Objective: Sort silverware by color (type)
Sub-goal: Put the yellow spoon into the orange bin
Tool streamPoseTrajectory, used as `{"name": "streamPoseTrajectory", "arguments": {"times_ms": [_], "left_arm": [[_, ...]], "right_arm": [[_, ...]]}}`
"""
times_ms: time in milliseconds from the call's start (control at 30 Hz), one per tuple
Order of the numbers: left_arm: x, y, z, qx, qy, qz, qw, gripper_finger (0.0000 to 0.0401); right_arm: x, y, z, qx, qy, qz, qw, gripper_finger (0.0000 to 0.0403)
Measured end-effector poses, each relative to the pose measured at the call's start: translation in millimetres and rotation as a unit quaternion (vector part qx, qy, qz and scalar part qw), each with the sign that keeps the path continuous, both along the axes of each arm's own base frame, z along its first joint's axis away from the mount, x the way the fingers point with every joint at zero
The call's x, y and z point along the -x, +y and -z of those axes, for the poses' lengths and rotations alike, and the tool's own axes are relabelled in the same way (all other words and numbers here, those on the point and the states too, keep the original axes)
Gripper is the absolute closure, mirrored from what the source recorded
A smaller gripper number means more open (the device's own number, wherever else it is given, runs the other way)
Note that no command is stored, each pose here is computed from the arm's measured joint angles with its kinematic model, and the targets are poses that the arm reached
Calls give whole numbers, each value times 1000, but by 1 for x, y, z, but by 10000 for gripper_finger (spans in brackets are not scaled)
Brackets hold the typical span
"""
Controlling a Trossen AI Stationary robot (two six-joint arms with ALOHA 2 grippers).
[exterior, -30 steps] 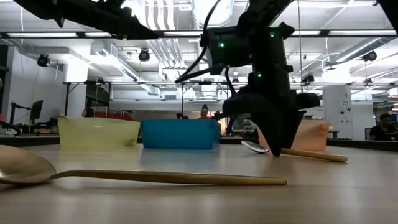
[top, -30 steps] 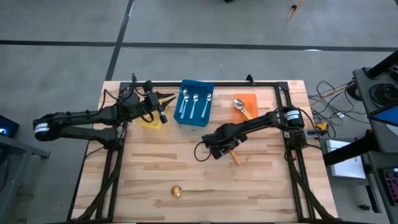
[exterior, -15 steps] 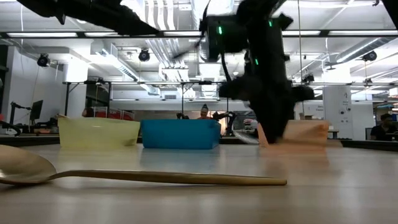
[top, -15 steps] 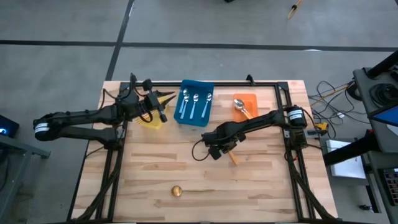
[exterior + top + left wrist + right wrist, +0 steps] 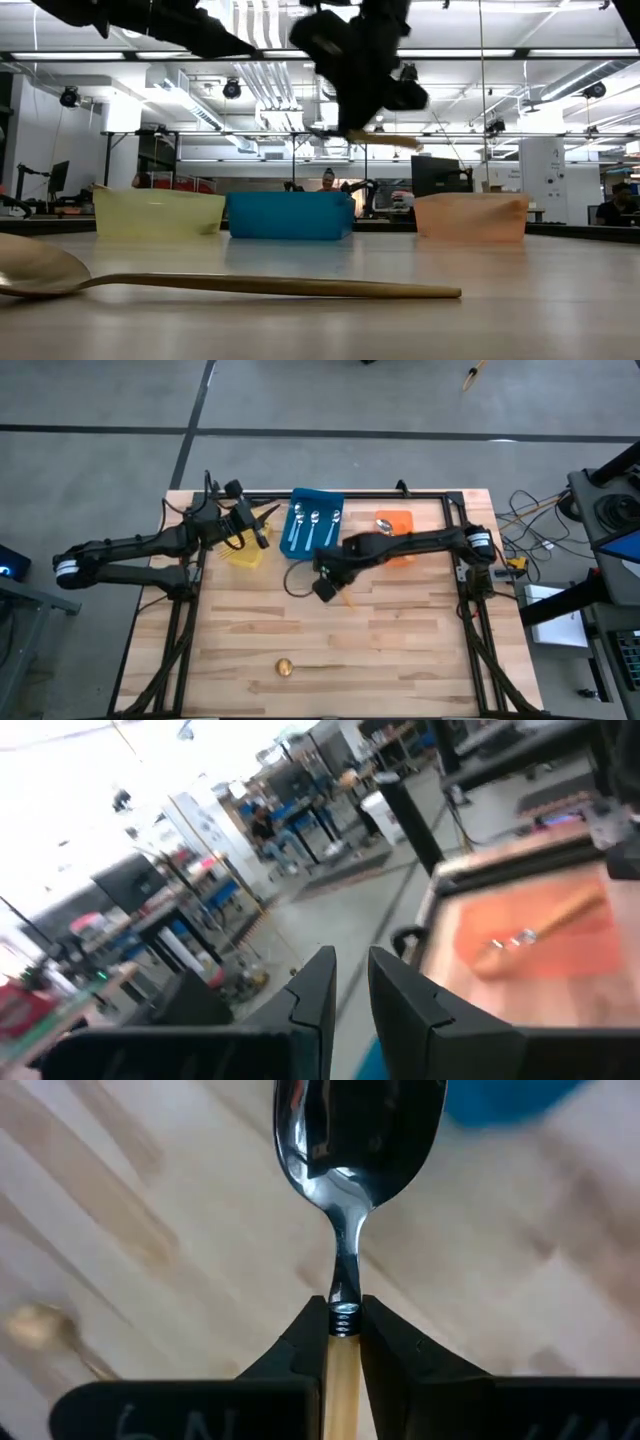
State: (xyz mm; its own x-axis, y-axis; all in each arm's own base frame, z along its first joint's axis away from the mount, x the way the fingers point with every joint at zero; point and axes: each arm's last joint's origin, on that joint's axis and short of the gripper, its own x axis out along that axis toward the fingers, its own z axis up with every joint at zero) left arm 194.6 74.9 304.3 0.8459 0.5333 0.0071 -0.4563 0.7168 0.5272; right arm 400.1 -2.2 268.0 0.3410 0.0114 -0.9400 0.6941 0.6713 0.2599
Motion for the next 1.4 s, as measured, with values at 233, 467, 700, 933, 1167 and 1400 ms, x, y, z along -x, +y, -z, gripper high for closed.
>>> {"name": "streamPoseTrajectory", "arguments": {"times_ms": [233,467,700,933,1167,1400], "left_arm": [[1,1,-24,-41,-24,-7,999,356],[0,4,-12,-52,35,-31,998,356],[4,11,-12,-57,38,-63,996,356],[6,16,-12,-56,39,-76,995,356],[6,16,-12,-56,38,-77,995,356],[6,16,-12,-57,39,-76,995,356]], "right_arm": [[-1,-57,-42,36,-52,21,998,375],[32,-120,-60,29,17,76,997,375],[81,-166,-45,-16,171,114,979,375],[102,-183,-11,-53,232,112,965,375],[118,-184,26,-80,297,85,948,375],[123,-181,45,-85,318,84,941,375]]}}
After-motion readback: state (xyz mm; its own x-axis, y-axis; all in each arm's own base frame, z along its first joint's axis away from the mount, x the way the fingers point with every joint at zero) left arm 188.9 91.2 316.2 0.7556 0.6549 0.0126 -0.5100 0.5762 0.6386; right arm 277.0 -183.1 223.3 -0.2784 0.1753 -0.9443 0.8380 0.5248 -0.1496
